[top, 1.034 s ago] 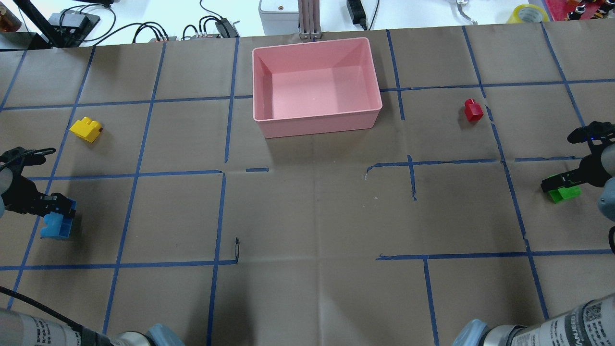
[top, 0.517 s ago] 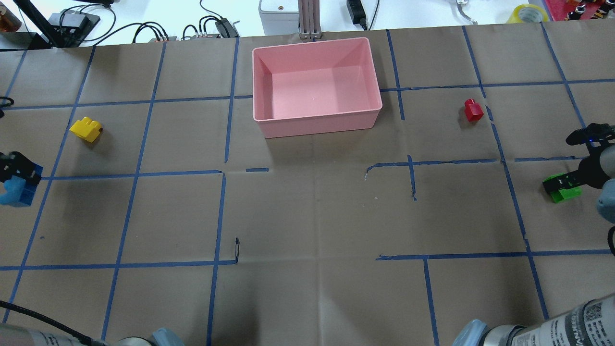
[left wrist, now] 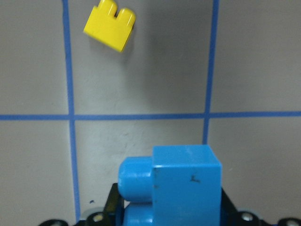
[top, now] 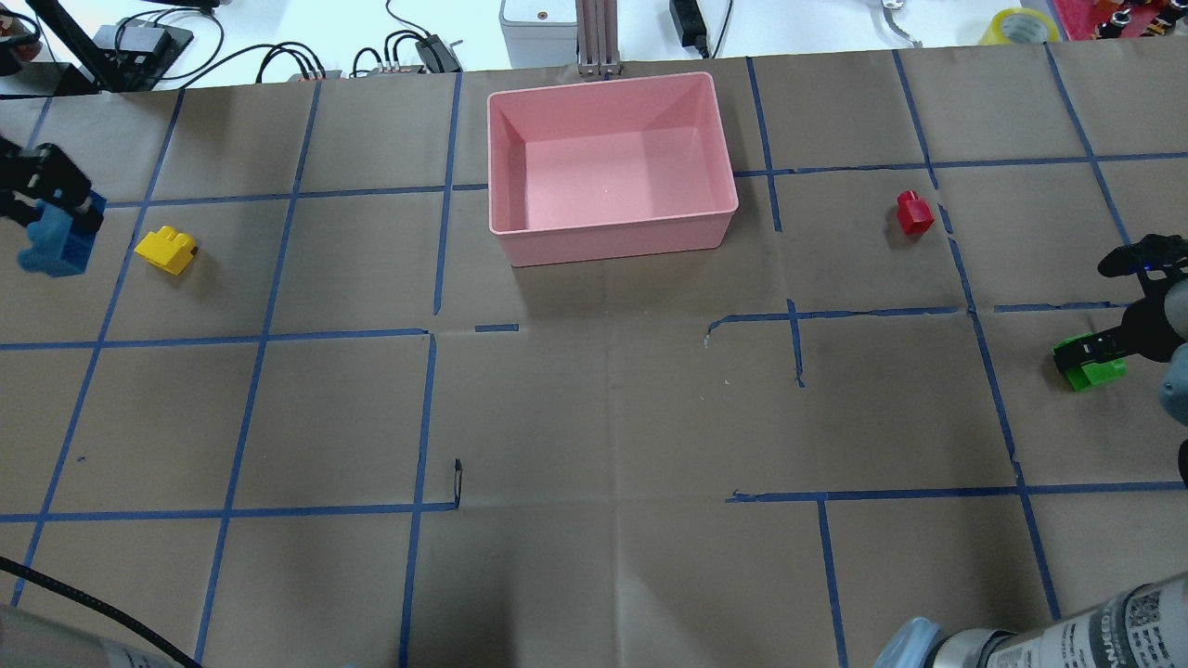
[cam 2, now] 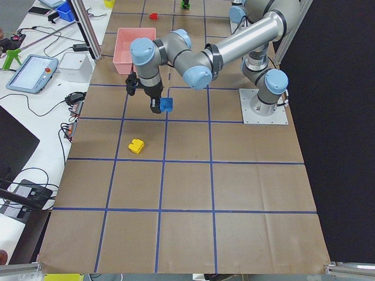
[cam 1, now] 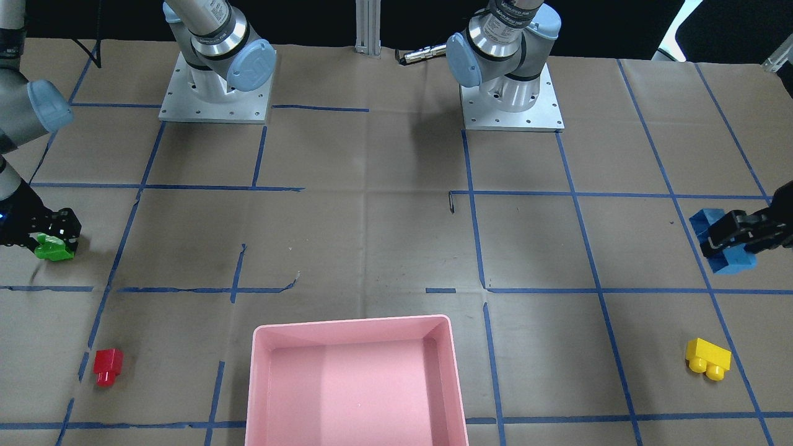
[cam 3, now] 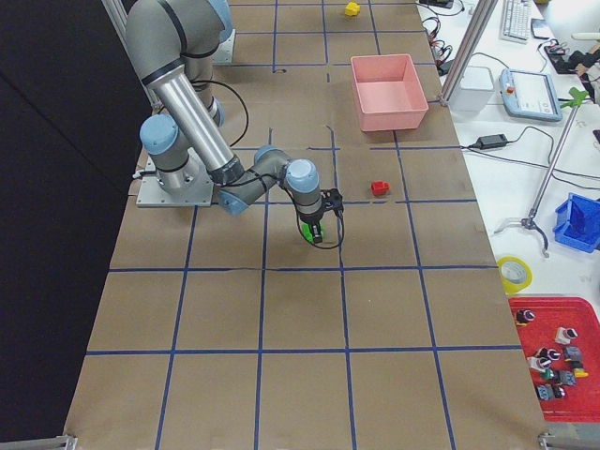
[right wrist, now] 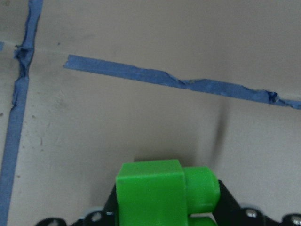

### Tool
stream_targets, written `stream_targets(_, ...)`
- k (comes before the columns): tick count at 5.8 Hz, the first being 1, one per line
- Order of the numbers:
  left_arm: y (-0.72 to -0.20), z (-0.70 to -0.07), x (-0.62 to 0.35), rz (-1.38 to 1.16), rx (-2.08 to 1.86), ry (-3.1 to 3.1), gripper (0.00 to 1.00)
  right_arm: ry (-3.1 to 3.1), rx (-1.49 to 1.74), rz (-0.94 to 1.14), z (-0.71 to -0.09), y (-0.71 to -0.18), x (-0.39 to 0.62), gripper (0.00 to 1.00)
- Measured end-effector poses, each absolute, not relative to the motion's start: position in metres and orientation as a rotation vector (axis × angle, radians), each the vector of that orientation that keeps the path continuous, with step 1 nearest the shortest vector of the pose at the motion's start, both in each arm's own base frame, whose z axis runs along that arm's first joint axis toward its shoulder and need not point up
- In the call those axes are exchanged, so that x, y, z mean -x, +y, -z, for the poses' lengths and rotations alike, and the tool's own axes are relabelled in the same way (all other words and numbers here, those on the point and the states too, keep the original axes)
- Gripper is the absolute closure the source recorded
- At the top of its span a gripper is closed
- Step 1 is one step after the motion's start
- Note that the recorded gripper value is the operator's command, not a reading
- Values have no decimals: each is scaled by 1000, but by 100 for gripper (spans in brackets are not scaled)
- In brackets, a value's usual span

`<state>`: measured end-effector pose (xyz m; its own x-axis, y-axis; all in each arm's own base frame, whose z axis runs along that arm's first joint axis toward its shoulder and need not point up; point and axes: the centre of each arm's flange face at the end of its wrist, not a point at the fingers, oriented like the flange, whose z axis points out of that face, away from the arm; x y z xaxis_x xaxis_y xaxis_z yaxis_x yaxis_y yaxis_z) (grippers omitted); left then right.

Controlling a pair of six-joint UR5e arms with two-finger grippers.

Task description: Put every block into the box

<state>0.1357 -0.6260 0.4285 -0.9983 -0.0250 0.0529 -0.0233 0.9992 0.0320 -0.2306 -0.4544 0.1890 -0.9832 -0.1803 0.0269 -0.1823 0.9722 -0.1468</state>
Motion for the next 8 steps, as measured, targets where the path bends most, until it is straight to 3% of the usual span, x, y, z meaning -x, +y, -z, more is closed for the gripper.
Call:
stream_targets(3,-725,-449,77,-94,-102,-3102,80,-3253,-332,-193,-304,-486,205,95)
stream_targets(6,-766,-354,261,-64,-181,-3085,75,-3212,-1148,-578,-330,-602,10,96)
stream_targets(8,-776,-299,295,-52,-214,-3075,1,-3118,-1494,-782,-333,-682,-126,96)
